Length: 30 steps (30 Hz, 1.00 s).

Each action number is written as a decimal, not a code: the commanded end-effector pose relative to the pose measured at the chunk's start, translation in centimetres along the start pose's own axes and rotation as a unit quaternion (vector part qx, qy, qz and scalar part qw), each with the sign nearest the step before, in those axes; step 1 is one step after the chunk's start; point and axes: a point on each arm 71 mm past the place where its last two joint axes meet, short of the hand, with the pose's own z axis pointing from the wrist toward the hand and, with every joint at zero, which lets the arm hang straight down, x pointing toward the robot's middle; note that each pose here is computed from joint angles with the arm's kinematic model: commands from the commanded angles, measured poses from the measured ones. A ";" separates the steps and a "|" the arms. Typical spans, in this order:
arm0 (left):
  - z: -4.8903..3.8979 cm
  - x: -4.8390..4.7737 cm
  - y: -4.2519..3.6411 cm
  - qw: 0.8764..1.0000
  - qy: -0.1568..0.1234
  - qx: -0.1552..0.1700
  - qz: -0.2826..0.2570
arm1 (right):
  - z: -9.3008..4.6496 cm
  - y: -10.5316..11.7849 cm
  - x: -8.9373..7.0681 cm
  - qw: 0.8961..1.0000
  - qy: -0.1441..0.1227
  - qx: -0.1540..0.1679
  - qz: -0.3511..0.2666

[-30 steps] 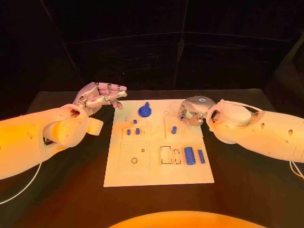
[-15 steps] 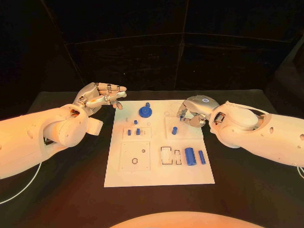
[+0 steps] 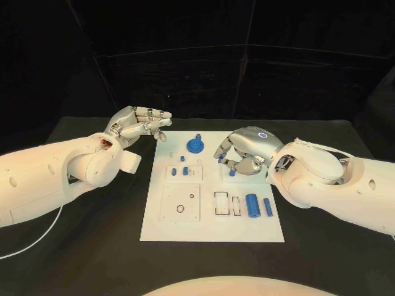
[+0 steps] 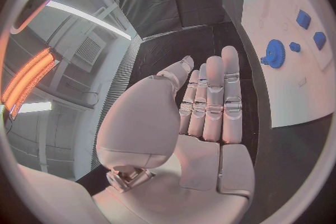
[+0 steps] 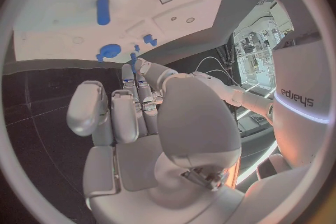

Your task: Assemble the parts on the task board

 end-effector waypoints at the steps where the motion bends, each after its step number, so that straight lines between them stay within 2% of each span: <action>1: 0.14 0.24 -0.16 1.000 0.008 0.006 -0.005 | 0.8 1.1 0.0 1.000 -0.007 -0.017 0.019; 7: 0.29 0.37 -0.13 1.000 0.010 0.005 -0.006 | 2.2 2.6 1.3 0.999 0.007 -0.038 0.031; 21: 0.59 0.96 -0.15 1.000 0.016 0.007 -0.008 | 2.9 4.7 6.7 0.995 0.059 -0.057 0.062; 30: 0.68 1.10 -0.14 1.000 0.018 0.007 -0.009 | 3.0 4.8 7.9 0.994 0.074 -0.057 0.061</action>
